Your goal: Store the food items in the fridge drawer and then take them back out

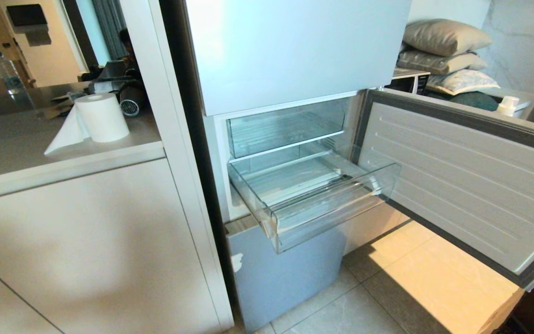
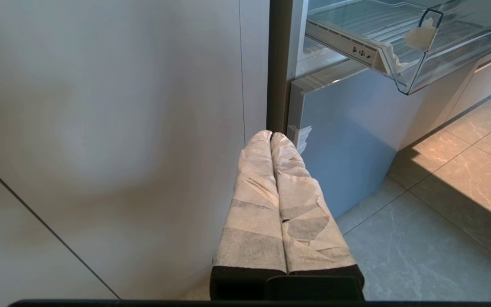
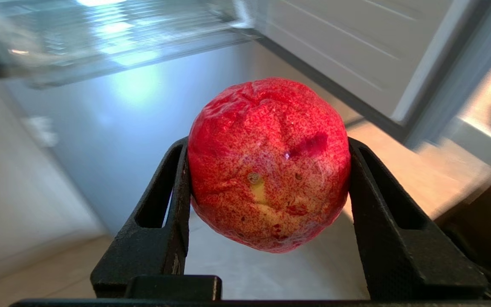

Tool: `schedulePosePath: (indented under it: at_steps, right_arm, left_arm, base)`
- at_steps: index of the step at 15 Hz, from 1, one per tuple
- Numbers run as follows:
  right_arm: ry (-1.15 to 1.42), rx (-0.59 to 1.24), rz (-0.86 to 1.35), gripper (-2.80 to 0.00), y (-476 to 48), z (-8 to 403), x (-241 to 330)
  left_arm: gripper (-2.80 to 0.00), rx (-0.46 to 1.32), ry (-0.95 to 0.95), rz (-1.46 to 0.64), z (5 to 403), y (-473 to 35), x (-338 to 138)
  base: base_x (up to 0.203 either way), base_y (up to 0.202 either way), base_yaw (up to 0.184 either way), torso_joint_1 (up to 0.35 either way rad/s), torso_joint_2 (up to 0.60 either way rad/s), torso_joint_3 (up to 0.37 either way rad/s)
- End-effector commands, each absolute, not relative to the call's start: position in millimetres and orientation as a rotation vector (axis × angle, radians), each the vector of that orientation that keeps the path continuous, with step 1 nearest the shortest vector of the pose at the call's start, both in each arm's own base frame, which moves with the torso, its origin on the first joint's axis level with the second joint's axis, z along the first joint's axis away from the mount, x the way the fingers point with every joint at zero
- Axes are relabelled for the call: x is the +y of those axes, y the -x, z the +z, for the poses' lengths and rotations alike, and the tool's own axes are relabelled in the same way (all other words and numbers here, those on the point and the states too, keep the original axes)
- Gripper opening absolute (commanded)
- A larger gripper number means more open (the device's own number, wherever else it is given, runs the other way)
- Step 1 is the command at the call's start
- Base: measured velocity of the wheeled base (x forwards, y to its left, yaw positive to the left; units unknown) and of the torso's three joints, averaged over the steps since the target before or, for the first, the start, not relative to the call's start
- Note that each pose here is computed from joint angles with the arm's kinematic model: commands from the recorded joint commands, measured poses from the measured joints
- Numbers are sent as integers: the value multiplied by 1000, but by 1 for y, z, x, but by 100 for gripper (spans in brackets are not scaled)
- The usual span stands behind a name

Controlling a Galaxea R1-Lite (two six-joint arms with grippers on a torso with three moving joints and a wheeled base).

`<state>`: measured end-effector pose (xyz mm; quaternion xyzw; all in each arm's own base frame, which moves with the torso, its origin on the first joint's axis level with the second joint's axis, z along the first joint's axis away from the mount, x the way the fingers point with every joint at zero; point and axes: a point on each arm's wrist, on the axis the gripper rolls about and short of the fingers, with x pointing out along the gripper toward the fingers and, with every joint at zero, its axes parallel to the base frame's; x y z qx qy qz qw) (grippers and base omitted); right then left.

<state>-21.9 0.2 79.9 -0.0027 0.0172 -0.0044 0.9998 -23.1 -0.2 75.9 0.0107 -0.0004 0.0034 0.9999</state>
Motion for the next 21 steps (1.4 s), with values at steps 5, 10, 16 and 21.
schedulePosePath:
  at_steps: [5, 10, 16, 21]
  right_arm:
    - [76, 16, -11, -280, 23, 75, 0]
    - [-24, -1, -29, -280, 23, 76, 0]
    - [-37, -2, -37, -280, 23, 76, 0]
    - [-37, -35, -25, -280, 29, 111, 0]
  left_arm:
    - [-280, 0, -15, 8, 76, 23, 0]
    - [-280, 2, -23, 5, 76, 23, 0]
    - [-280, 2, -31, 4, 76, 23, 0]
    - [-280, 0, -11, 7, 76, 23, 0]
  base:
    - [0, 0, 0, 0, 0, 0]
    - [0, 0, 0, 0, 0, 0]
    - [144, 0, 1, 0, 4, 4]
    - [49, 0, 0, 4, 3, 0]
